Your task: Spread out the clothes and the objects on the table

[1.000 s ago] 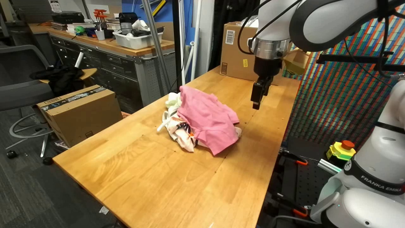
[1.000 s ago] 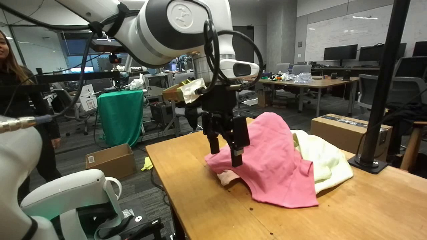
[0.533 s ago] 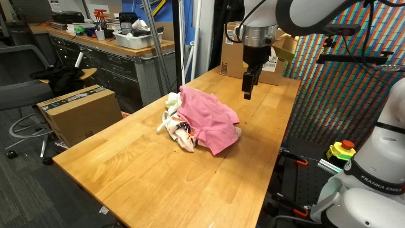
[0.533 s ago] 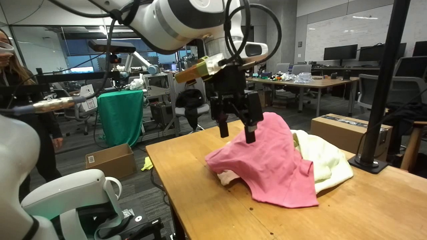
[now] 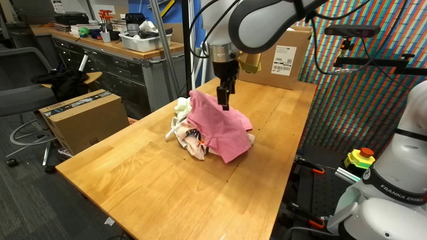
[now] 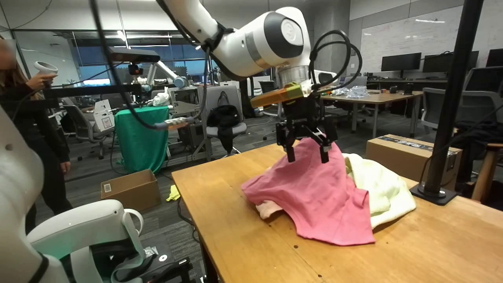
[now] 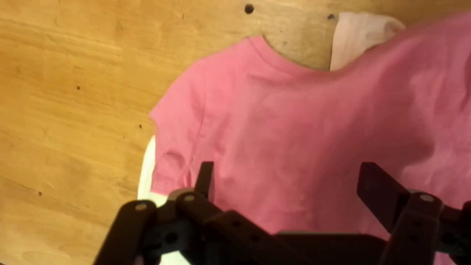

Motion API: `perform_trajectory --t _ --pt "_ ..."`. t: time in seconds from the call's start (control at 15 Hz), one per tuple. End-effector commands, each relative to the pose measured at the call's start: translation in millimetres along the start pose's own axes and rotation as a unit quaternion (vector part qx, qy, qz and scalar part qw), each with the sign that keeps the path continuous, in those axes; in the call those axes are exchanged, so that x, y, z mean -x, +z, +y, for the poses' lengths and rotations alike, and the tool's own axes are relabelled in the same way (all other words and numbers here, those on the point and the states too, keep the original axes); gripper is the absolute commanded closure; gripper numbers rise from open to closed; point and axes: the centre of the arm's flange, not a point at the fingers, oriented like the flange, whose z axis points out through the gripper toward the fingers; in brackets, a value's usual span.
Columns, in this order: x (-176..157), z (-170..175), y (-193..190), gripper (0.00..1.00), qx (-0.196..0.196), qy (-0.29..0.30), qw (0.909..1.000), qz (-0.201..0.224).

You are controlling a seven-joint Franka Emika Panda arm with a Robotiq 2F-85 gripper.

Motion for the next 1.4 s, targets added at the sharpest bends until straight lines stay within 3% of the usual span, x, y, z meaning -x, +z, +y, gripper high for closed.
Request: perform_trajectory --t 0.0,0.47,1.33 --pt "-83 -3 8 0.00 0.023 -0.026 0.9994 -0.008" --pt "-139 13 1 0.00 0.026 -0.032 0.9991 0.000" --pt "-161 40 12 0.00 -0.069 -0.074 0.9948 0.014"
